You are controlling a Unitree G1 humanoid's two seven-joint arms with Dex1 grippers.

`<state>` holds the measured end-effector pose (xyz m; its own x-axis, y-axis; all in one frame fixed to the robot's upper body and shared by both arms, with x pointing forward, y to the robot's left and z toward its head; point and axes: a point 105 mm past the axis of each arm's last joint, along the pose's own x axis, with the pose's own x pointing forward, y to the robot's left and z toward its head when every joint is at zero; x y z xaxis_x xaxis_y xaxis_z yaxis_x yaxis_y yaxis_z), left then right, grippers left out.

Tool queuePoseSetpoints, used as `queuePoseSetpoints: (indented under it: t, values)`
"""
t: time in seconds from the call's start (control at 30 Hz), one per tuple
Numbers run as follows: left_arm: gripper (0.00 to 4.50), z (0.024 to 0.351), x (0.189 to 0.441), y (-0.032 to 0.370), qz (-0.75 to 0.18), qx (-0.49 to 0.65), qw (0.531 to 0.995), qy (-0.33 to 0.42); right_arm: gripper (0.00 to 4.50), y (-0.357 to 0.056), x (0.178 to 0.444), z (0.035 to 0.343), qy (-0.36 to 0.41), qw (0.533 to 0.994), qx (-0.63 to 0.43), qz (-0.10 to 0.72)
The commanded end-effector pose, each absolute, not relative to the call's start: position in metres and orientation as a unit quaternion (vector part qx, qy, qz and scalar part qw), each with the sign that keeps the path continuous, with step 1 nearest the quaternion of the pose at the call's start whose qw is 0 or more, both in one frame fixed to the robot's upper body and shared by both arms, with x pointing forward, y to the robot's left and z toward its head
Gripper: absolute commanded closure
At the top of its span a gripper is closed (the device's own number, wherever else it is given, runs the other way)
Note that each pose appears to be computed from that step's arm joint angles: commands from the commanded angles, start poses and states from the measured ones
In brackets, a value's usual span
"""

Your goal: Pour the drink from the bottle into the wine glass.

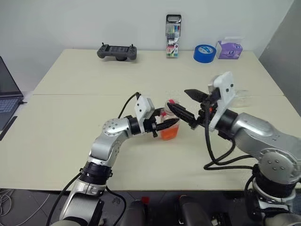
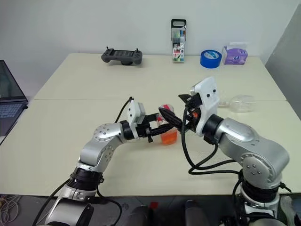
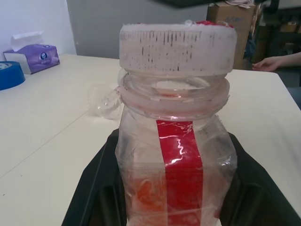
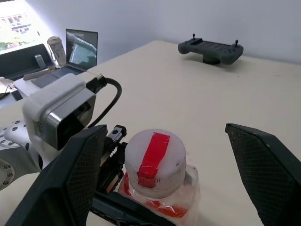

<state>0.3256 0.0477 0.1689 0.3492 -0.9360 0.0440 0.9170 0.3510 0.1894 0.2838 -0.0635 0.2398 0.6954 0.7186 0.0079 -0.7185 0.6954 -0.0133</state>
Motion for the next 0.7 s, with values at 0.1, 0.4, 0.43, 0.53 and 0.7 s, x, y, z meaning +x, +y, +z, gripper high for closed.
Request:
queuePoseSetpoints:
  t: [0.1,0.4,0.43,0.53,0.7]
  values:
    - [2.63,0.188,0.321,0.045,-0.568,0.079,0.811,-0.116,0.23,-0.055,0.283,0.240,-0.009,0.919,0.003,0.394]
    - [2.63,0.188,0.321,0.047,-0.562,0.080,0.815,-0.117,0.23,-0.046,0.282,0.238,-0.006,0.918,0.008,0.396]
    - [2.63,0.188,0.321,0.047,-0.561,0.080,0.816,-0.117,0.23,-0.045,0.281,0.239,-0.007,0.918,0.012,0.397]
    - [2.63,0.188,0.322,0.048,-0.557,0.079,0.818,-0.117,0.40,-0.045,0.282,0.239,-0.009,0.919,0.014,0.394]
    - [2.63,0.188,0.323,0.048,-0.556,0.078,0.819,-0.117,1.85,-0.043,0.280,0.241,-0.012,0.915,0.019,0.403]
